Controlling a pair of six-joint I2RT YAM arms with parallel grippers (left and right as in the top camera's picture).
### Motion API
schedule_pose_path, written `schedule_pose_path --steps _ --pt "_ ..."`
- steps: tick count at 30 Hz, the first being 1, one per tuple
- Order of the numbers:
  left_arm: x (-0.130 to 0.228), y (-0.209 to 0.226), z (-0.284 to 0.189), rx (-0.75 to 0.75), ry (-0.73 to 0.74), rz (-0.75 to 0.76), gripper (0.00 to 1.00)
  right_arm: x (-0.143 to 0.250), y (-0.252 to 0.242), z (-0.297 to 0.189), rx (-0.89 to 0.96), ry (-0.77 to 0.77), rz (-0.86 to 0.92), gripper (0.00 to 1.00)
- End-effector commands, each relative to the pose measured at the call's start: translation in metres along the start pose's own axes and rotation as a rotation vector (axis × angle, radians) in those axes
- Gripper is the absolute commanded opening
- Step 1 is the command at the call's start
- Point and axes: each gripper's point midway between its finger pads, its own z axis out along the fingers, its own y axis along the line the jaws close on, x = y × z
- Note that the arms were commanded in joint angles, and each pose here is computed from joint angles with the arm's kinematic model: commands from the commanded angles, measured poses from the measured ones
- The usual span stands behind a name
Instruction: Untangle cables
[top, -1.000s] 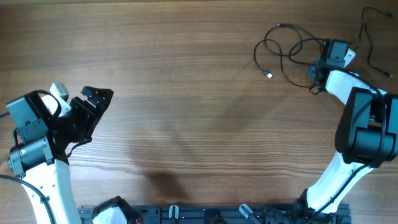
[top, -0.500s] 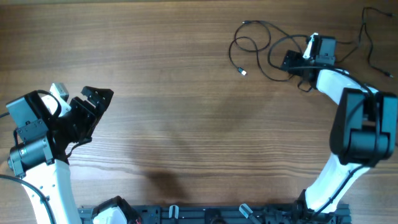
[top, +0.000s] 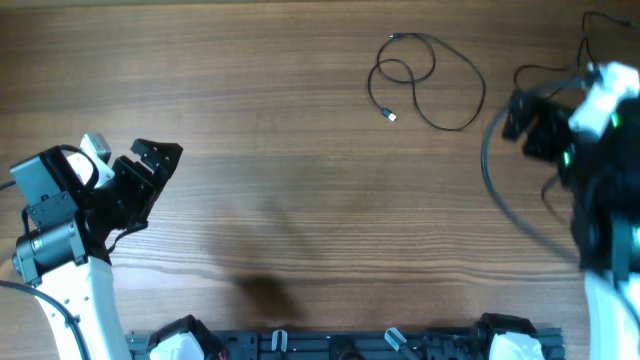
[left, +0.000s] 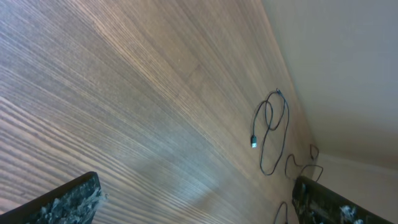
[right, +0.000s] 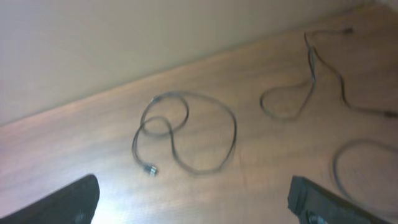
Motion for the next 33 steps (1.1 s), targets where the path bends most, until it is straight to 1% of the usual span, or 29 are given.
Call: schedule_pose_path --steps 1,2,4,7,10,12,18,20,25,29,33 --pt "-0.002 0.0 -0.002 0.0 -0.012 -0.003 1.0 0.009 0.011 -0.06 -0.062 -0.098 -0.005 1.0" --pt "-0.002 0.0 -0.002 0.0 -0.012 -0.003 1.0 0.013 0.013 -0.07 -0.075 -0.116 -0.008 1.0" --pt "-0.002 0.0 -0.002 0.0 -0.012 -0.004 1.0 0.031 0.019 -0.106 -0.129 -0.174 -0.019 1.0" --pt "-0.002 0.0 -0.002 0.0 -0.012 -0.004 1.0 0.056 0.016 -0.146 -0.132 -0.227 -0.027 1.0" --pt "-0.002 0.0 -0.002 0.0 -0.012 -0.003 1.0 0.075 0.014 -0.169 -0.141 -0.262 -0.016 1.0" --pt "-0.002 0.0 -0.002 0.0 -0.012 -0.003 1.0 0.089 0.011 -0.172 -0.142 -0.226 0.061 1.0" --pt "-0.002 0.0 -0.002 0.0 -0.012 -0.003 1.0 0.15 -0.003 -0.164 -0.071 0.034 0.404 1.0" --pt "-0.002 0.0 -0.002 0.0 -0.012 -0.003 1.0 0.15 -0.016 -0.163 0.001 0.013 0.432 1.0" --pt "-0.002 0.0 -0.002 0.0 -0.012 -0.004 1.0 0.142 -0.03 -0.159 0.074 -0.039 0.427 1.0" --pt "-0.002 0.0 -0.002 0.0 -0.012 -0.003 1.0 0.131 -0.027 -0.138 0.042 -0.075 0.35 1.0" --pt "-0.002 0.0 -0.002 0.0 -0.012 -0.004 1.0 0.113 -0.015 -0.108 -0.051 -0.161 0.2 1.0"
